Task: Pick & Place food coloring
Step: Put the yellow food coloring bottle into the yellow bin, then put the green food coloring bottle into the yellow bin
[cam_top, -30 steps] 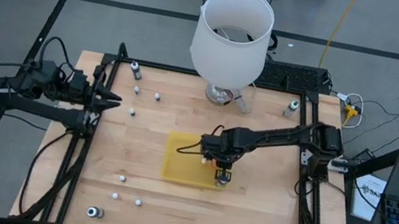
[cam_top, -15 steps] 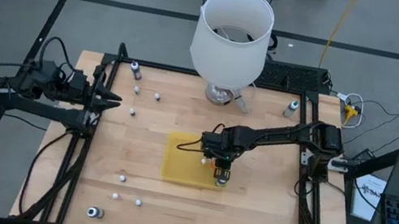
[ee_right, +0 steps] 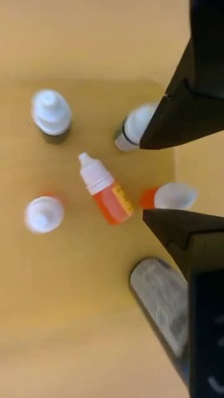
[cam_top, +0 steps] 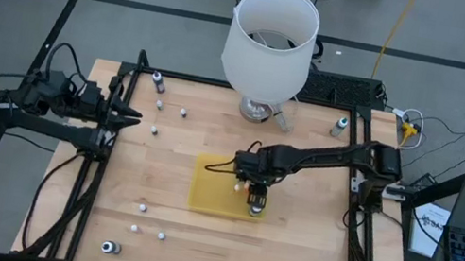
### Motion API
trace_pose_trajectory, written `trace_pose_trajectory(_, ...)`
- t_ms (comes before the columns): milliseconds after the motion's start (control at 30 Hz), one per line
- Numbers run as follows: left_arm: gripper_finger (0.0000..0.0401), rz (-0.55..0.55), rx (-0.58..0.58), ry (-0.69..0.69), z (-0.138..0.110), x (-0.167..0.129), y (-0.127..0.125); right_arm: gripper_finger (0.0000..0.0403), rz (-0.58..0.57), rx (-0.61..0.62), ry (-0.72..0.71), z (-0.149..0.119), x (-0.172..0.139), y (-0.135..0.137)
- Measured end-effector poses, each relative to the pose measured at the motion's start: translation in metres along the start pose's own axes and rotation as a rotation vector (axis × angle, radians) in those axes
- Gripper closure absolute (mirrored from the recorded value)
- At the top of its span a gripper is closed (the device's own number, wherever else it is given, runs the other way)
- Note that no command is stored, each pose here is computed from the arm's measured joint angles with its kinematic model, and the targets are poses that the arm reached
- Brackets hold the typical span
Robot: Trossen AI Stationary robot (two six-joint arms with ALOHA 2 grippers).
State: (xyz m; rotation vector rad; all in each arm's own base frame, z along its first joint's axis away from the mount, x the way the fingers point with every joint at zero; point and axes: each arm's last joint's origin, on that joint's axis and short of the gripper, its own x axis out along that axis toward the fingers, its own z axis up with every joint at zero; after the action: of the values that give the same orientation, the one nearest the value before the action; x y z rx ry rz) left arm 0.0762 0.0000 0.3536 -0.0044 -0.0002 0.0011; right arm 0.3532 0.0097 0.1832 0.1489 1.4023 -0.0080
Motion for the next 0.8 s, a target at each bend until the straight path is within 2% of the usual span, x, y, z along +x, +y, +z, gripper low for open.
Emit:
trace_pose_trajectory(267,0.0334,0.000,0.000,0.000,0.000,0.000,0.000,0.0254,0.019,0.055,-0.115,-0.002,-0.036,0.003)
trace_pose_trajectory(500,0.0334,0.000,0.000,0.001,0.000,0.000,0.000,0.0259,0.023,0.097,-0.167,-0.020,-0.078,0.003)
trace_pose_trajectory(633,0.0334,-0.001,0.000,0.001,0.000,0.000,0.000,0.0259,-0.086,0.130,-0.169,-0.039,-0.103,0.000)
trace_pose_trajectory(800,0.0334,0.000,0.000,0.000,0.000,0.000,0.000,0.0255,-0.338,0.236,-0.136,-0.069,-0.130,-0.013)
